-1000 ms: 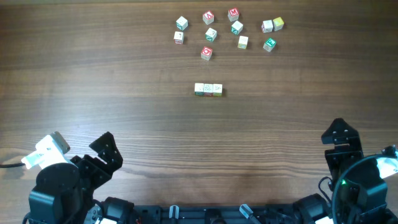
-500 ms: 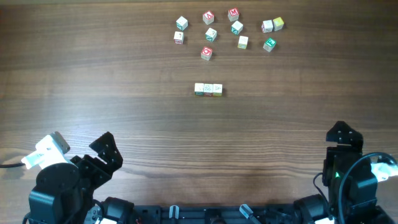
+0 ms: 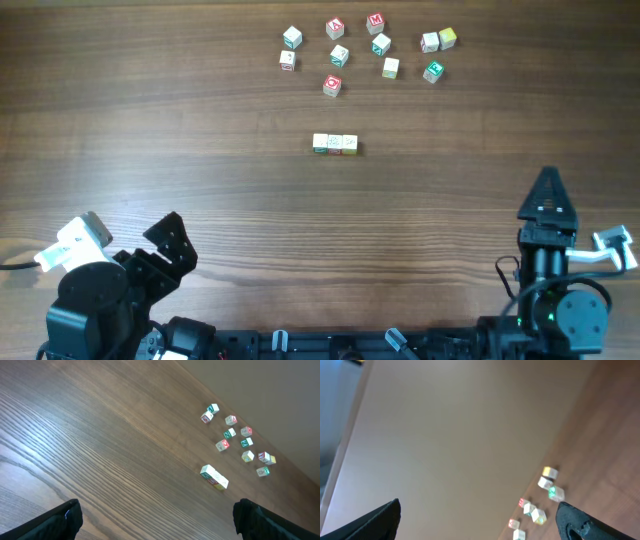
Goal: Form a horizontal line
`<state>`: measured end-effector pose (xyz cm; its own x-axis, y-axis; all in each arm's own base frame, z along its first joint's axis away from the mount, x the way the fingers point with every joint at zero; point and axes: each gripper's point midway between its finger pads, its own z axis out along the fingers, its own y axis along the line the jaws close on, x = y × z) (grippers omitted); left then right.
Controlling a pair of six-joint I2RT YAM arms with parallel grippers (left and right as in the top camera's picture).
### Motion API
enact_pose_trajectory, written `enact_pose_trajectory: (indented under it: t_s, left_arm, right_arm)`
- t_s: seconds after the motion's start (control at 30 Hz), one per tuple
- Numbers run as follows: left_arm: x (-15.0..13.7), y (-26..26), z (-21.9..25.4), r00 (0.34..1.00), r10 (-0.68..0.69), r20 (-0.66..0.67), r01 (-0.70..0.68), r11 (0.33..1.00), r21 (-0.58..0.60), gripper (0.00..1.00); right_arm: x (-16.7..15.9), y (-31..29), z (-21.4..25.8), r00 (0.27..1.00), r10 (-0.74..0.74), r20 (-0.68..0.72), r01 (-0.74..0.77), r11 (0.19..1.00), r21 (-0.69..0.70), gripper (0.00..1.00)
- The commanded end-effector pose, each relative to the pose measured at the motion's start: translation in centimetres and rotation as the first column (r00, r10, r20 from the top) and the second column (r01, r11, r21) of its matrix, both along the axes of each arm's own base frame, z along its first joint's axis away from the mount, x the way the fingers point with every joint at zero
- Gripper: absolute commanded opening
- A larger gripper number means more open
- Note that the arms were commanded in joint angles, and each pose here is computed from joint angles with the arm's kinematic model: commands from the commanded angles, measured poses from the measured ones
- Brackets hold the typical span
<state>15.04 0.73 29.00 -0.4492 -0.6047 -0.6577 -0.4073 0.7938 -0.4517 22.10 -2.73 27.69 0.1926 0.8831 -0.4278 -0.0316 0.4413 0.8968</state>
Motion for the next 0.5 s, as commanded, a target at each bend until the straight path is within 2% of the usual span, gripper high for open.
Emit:
enact_pose_trajectory:
  t_s: [0.0, 0.23, 0.37, 0.47]
  left_arm:
    - [-0.1, 0.3, -0.1, 1.000, 0.009, 0.001, -0.009, 1.000, 0.015, 1.00]
    - [-0.1, 0.3, -0.1, 1.000, 0.009, 0.001, -0.009, 1.000, 0.015, 1.00]
    - [-0.1, 0.3, -0.1, 1.000, 0.009, 0.001, -0.009, 1.000, 0.015, 1.00]
    - [-0.1, 0.3, -0.1, 1.000, 0.009, 0.001, -0.009, 1.000, 0.015, 1.00]
  right_arm:
    - [0.7, 1.3, -1.0, 0.997, 0.080, 0.016, -0.077, 0.991, -0.105, 1.00]
    - [1.1, 1.2, -2.3, 0.994, 0.079, 0.081, -0.069, 0.991, -0.117, 1.00]
    - [1.7, 1.1, -3.9, 0.989, 0.094, 0.113, -0.093, 0.996, -0.008, 1.00]
    - [2.0, 1.2, -5.0, 0.991, 0.096, 0.097, -0.094, 0.995, -0.021, 1.00]
